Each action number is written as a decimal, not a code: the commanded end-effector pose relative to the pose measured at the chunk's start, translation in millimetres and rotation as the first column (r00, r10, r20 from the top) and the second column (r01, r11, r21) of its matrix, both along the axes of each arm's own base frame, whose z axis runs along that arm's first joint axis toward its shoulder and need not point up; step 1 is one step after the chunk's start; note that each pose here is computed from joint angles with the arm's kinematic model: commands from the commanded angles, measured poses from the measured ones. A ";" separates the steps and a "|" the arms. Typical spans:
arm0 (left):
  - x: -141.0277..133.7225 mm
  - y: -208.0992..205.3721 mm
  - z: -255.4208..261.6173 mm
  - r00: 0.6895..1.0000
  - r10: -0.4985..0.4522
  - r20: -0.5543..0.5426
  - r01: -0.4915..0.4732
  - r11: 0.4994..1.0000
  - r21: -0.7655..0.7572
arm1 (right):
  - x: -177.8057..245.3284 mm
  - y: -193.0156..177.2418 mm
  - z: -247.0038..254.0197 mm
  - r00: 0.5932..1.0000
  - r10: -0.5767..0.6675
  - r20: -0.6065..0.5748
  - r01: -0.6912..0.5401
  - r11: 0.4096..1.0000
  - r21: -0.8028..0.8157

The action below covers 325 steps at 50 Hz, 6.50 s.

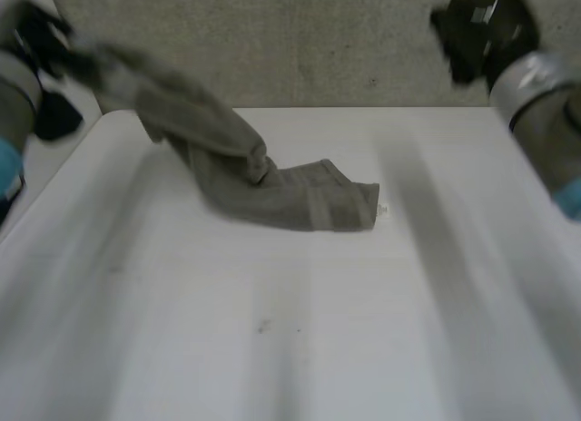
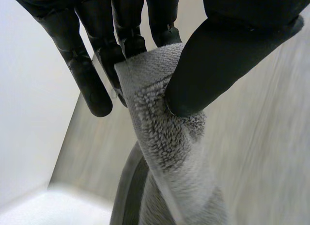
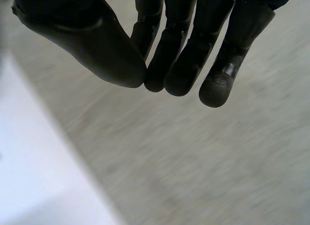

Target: Fold the towel.

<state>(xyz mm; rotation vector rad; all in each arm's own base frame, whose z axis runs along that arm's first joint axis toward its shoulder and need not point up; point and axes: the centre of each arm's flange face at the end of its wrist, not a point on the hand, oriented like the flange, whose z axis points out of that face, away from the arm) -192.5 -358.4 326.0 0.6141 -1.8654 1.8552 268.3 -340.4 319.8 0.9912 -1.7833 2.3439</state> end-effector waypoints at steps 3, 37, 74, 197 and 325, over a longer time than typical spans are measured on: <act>1.3 18.4 -84.7 0.996 -0.058 0.070 0.041 0.975 0.219 | -4.2 14.6 -89.4 0.994 0.032 -0.104 -0.002 0.962 0.272; 0.2 120.2 94.2 0.989 -0.121 0.081 0.138 0.957 -0.255 | 70.4 26.9 -88.6 0.882 0.304 0.361 -0.444 0.795 0.414; -3.9 124.5 83.5 0.985 -0.143 0.093 0.158 0.971 -0.177 | 144.5 29.1 -84.0 0.743 0.398 0.538 -0.633 0.680 0.370; 28.9 63.0 -69.4 0.999 -0.048 0.010 0.047 0.996 0.077 | 58.4 166.3 -147.0 0.906 0.420 0.048 -0.373 0.744 0.555; -13.5 19.2 -111.4 0.964 -0.223 0.147 0.179 0.948 0.264 | -59.4 0.0 -90.2 0.935 0.085 -0.344 0.065 0.913 0.402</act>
